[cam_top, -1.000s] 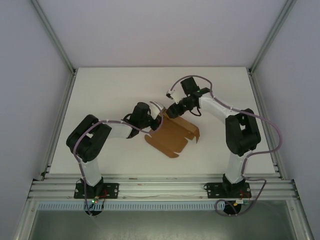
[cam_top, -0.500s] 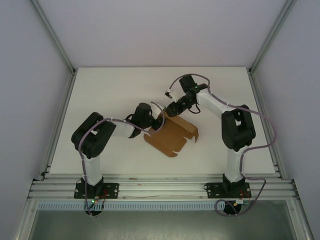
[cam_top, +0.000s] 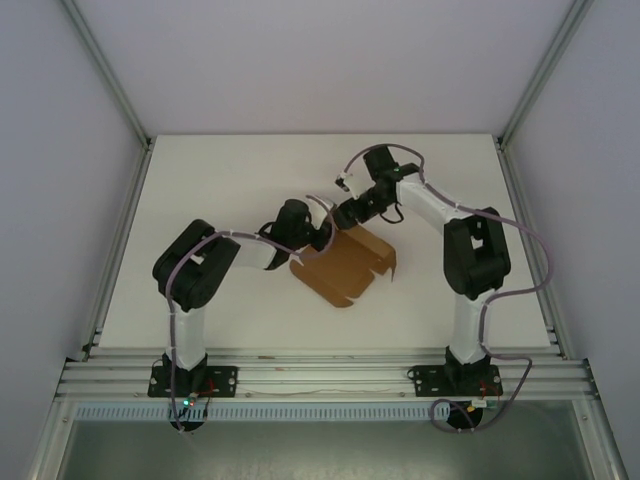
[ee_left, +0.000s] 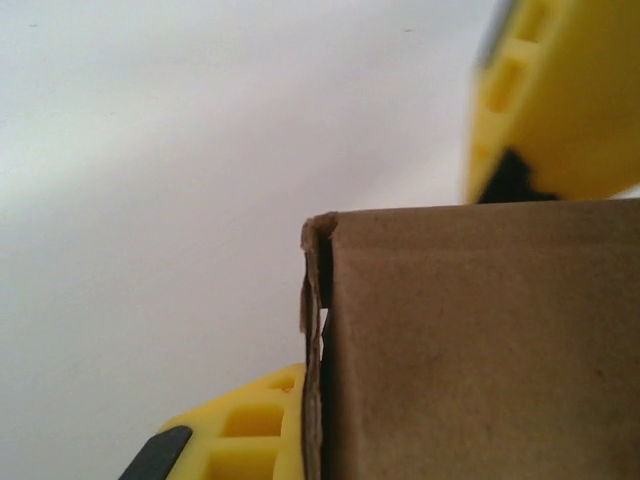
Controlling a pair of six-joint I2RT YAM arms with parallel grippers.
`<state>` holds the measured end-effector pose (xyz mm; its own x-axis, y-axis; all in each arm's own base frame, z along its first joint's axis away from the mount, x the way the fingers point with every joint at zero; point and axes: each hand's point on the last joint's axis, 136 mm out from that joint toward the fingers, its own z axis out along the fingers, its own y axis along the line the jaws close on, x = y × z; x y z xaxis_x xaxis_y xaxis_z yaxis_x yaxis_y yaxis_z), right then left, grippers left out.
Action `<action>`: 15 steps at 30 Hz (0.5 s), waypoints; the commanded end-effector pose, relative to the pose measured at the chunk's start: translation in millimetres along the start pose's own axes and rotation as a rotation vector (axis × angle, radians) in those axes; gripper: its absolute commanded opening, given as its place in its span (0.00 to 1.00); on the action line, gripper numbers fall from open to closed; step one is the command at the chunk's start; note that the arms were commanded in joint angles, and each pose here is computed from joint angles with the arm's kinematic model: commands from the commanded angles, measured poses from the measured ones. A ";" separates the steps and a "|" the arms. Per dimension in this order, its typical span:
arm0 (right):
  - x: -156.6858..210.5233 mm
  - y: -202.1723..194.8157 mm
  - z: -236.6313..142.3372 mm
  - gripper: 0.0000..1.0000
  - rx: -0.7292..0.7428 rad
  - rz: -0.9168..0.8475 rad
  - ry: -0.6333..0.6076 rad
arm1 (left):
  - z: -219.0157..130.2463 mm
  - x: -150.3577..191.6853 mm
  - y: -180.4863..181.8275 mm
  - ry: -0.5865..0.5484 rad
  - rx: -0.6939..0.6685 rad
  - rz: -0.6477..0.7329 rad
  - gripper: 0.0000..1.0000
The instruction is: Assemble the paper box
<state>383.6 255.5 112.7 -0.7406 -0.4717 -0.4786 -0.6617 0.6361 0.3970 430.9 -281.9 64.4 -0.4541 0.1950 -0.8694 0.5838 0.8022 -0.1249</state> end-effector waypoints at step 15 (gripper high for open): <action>21.5 33.2 -129.9 0.89 0.278 -0.042 -0.443 | -60.7 -38.3 23.4 0.026 0.083 -0.471 0.00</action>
<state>323.6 187.6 221.2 -0.5590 -0.2814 -0.7800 -0.6169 0.7696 0.1645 435.1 -228.2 115.6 -0.6164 -0.1151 -0.7789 0.3767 0.8256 -0.4201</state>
